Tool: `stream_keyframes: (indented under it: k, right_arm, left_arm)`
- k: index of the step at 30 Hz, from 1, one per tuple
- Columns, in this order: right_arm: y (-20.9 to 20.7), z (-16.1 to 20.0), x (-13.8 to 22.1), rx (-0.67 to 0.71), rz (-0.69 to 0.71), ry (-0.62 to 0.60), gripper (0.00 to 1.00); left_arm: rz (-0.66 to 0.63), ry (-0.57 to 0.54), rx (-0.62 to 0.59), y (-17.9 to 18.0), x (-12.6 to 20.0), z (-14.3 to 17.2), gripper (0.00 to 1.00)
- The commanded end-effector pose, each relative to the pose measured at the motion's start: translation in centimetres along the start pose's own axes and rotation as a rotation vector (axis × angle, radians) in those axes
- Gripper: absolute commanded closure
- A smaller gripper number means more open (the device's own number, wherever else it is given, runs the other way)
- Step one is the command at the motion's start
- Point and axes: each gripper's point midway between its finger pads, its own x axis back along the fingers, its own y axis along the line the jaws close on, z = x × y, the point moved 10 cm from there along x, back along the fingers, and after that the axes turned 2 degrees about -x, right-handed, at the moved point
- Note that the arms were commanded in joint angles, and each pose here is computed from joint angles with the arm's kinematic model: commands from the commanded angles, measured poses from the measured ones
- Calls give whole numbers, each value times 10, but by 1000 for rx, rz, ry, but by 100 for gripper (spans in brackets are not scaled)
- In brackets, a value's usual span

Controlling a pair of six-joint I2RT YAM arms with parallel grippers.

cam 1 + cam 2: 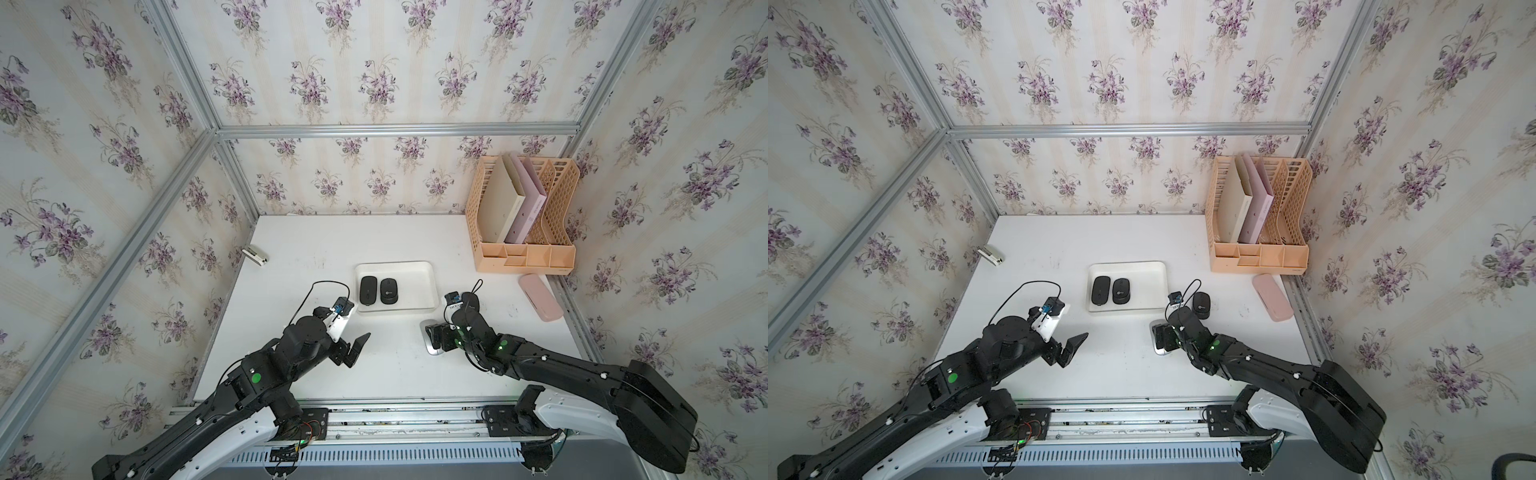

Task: Put the mouse in the storage box
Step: Pick up the mouse from the center of the board.

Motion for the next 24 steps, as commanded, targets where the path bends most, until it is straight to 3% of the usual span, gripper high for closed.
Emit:
stream_keyframes:
  k: [1,9,15,24]
  right_arm:
    - [5,1,-4,12,-14,39,9]
    - [7,7,-18,5,-16,48,9]
    - [10,9,-29,22,-4,84,10]
    - [14,7,-39,42,18,119,14]
  left_arm:
    - [5,173,-49,1,9,2,1]
    - [91,105,-74,-7,-9,16,1]
    - [-39,138,-54,1,-14,20,1]
    - [-48,17,38,2,-15,42,1]
